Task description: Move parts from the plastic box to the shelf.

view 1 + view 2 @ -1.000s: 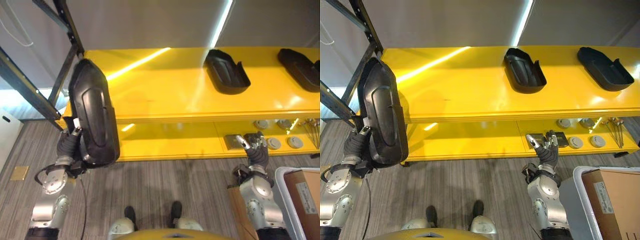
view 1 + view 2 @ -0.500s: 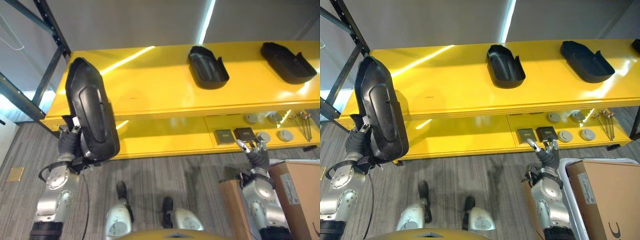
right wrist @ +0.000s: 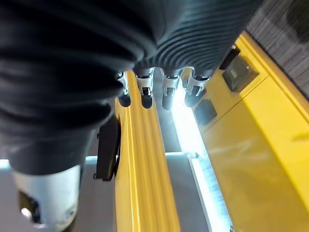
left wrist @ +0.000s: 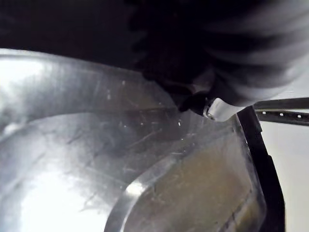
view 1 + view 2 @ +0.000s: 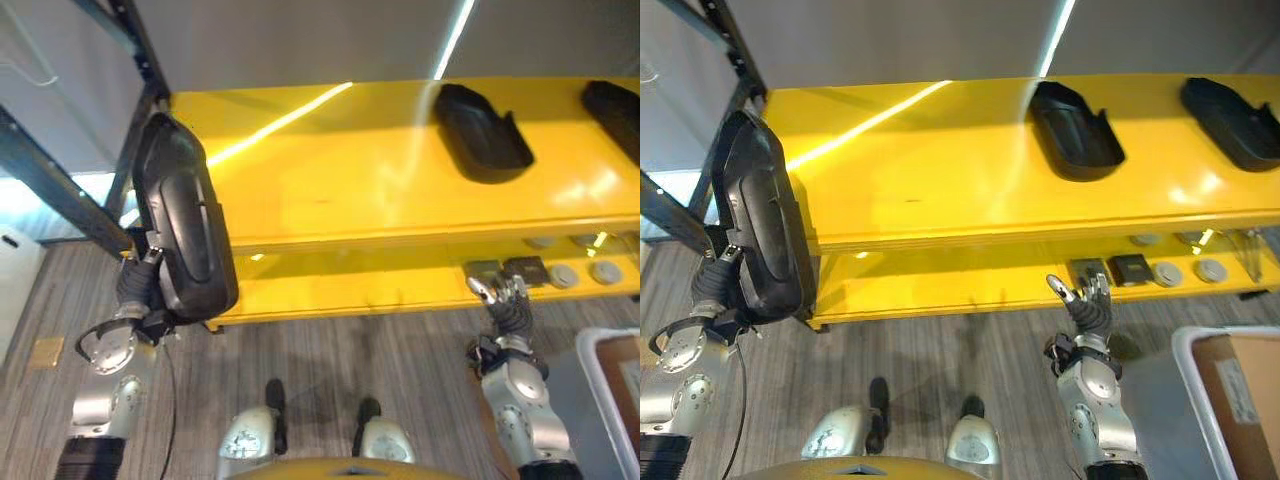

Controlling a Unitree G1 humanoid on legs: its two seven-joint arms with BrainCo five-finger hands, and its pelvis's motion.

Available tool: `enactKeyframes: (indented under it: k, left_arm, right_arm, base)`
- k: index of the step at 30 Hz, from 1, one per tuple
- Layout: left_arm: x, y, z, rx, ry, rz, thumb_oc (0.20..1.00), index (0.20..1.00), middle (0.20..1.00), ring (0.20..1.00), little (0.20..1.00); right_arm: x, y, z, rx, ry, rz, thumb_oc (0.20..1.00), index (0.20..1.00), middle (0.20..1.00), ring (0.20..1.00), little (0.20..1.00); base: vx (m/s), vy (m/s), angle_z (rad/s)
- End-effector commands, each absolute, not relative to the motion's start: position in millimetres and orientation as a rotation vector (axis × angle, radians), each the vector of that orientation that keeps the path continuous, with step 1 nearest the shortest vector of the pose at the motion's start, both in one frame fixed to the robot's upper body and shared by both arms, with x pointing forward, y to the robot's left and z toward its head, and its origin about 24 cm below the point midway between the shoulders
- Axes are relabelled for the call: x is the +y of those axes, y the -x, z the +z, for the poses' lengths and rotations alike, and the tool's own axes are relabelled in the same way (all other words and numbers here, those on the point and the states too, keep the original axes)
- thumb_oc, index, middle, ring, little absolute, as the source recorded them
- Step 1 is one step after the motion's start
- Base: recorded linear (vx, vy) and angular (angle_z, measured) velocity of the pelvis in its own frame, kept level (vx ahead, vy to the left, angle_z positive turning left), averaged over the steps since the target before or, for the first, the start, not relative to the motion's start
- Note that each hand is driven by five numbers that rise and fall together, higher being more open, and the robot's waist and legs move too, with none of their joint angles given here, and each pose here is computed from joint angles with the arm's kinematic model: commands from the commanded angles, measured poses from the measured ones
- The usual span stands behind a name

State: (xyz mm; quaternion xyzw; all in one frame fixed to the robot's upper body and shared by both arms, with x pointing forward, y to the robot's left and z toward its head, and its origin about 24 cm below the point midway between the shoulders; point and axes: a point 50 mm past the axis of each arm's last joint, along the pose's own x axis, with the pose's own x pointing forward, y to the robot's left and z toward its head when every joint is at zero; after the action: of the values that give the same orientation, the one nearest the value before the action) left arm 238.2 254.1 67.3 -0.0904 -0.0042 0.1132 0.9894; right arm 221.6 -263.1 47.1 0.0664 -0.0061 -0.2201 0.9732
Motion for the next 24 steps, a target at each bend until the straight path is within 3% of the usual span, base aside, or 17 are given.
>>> enactKeyframes:
  k: [1,5,11,24]
  left_arm:
    - [249,-245,106,-0.193,0.105,0.139,0.200,0.200,0.200,0.200,0.200]
    - [252,-242,107,-0.202,0.078,0.156,0.200,0.200,0.200,0.200,0.200]
    - [261,-234,109,-0.265,0.095,0.236,0.200,0.200,0.200,0.200,0.200]
    - [252,-234,101,-0.188,0.136,0.173,0.200,0.200,0.200,0.200,0.200]
  right_arm:
    - [-268,-229,61,-0.106,-0.119,-0.472,1.000,1.000,1.000,1.000,1.000]
    - [-255,-230,60,-0.115,-0.123,-0.430,1.000,1.000,1.000,1.000,1.000]
    - [-251,-238,72,-0.156,-0.128,-0.359,1.000,1.000,1.000,1.000,1.000]
    - [-268,-232,69,-0.117,-0.121,-0.423,1.000,1.000,1.000,1.000,1.000]
  base:
    - [0.02,0.116,0.14]
    - [-0.01,0.150,-0.07]
    - [-0.01,-0.232,-0.43]
    - [0.07,-0.085,0.13]
